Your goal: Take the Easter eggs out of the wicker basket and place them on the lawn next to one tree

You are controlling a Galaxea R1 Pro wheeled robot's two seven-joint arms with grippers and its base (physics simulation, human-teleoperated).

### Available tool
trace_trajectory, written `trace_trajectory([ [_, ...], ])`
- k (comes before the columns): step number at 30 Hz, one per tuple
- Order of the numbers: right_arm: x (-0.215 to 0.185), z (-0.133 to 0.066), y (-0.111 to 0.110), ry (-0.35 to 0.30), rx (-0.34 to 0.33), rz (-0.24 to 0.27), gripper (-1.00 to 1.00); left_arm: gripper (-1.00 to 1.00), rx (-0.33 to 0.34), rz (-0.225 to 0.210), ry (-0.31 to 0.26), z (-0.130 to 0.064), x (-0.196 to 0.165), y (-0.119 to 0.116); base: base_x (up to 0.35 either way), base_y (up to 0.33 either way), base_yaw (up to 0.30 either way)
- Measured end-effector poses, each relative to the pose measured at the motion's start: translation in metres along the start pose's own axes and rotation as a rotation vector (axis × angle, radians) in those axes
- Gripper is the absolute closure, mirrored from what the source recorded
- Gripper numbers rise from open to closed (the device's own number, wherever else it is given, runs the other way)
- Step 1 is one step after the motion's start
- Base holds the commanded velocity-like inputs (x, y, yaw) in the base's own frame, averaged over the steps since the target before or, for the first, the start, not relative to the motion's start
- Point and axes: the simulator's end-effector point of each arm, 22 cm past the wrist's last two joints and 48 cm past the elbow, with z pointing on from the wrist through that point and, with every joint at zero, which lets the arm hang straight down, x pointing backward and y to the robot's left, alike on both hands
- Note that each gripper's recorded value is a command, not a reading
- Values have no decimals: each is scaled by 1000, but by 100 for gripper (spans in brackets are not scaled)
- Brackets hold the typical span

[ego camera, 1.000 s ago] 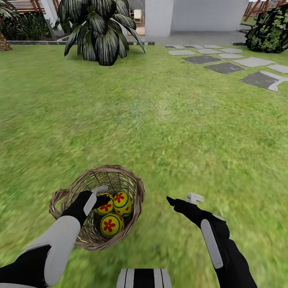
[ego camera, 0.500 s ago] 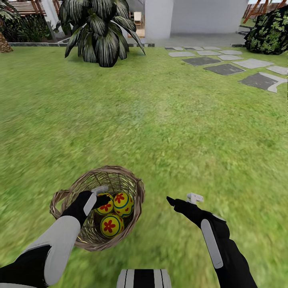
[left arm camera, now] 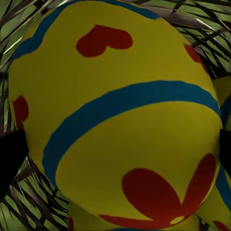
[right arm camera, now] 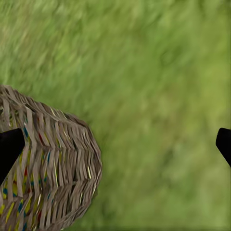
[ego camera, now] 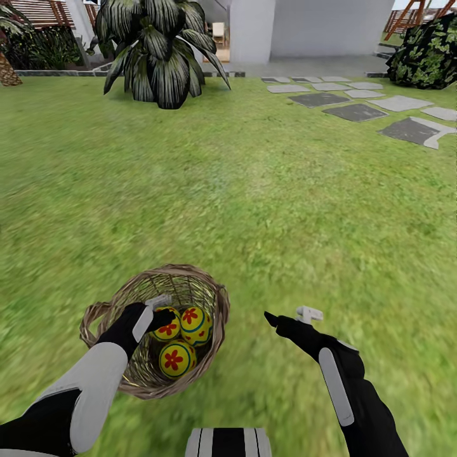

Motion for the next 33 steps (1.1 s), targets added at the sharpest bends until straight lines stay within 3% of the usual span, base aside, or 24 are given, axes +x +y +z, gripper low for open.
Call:
trace_trajectory([
  [33,-11,-7,7,-22,-10,-8,-100,100,10,-2,-22,-13,-10,-4,-19,0,0],
])
